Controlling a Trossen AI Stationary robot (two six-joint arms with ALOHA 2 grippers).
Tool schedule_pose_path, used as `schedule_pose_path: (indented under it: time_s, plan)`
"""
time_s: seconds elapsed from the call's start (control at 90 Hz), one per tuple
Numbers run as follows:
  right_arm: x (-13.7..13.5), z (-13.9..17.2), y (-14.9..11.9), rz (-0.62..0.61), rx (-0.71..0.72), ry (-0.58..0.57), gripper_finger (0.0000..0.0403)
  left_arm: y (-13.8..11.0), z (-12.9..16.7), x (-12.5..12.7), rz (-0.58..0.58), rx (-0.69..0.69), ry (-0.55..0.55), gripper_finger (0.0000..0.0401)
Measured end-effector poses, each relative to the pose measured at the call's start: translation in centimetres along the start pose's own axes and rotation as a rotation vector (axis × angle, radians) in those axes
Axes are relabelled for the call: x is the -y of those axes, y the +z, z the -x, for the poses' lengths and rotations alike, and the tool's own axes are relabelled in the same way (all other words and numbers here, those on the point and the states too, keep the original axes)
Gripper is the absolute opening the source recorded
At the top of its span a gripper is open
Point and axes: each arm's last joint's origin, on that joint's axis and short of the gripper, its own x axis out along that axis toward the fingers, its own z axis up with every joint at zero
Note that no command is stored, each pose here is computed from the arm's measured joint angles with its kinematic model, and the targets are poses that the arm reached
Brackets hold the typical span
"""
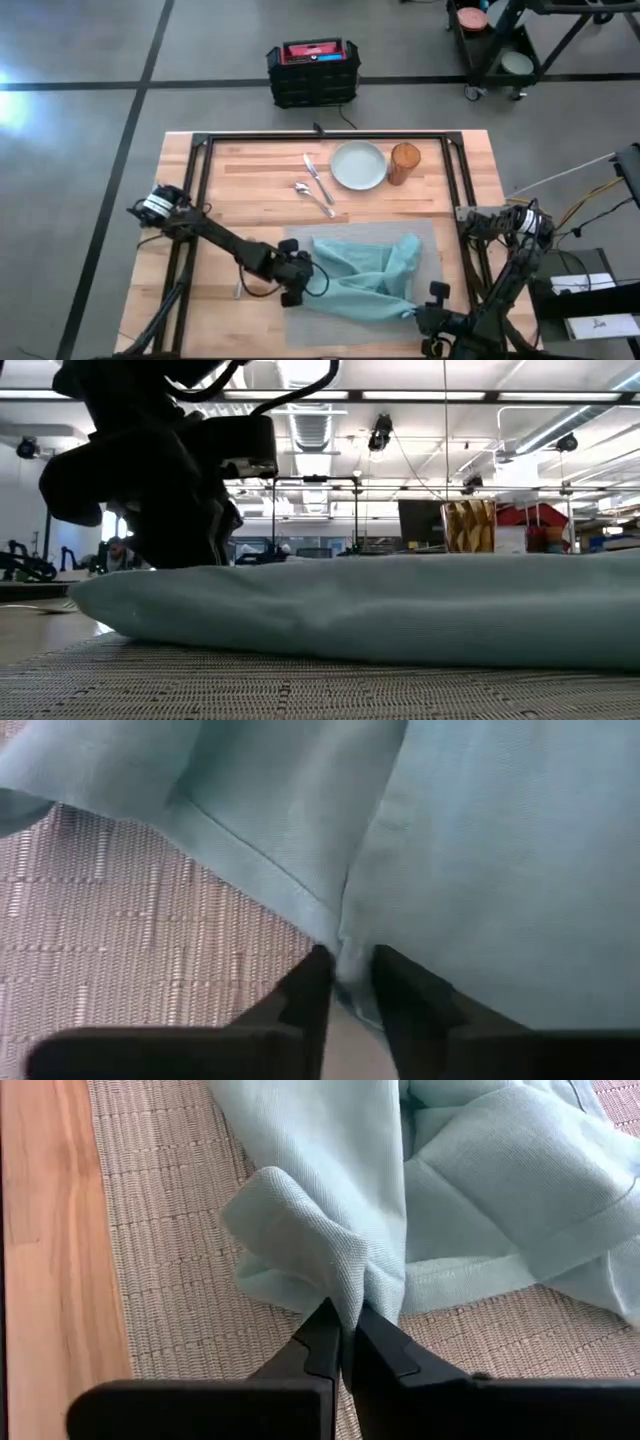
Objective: Set table place
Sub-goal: Fold the blue napkin on the gray placemat
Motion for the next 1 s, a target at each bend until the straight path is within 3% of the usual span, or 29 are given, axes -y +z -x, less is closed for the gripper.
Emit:
schedule_pose_path:
  time_s: [0.211, 0.678, 1.0]
  plan:
    - [0.01, -0.01, -0.01, 0.0, -0.003, 0.0, 0.0, 0.14, 0.25, 0.01, 0.002, 0.01, -0.006, 0.0015]
    - [0.0, -0.01, -0.01, 0.01, -0.003, 0.001, 0.0, 0.13, 0.2, 0.02, -0.022, 0.01, -0.006, 0.0126]
    - [-0.01, -0.01, -0.01, -0.001, -0.001, 0.002, 0.0, 0.88, 0.98, 0.21, -0.021, 0.031, -0.017, 0.014]
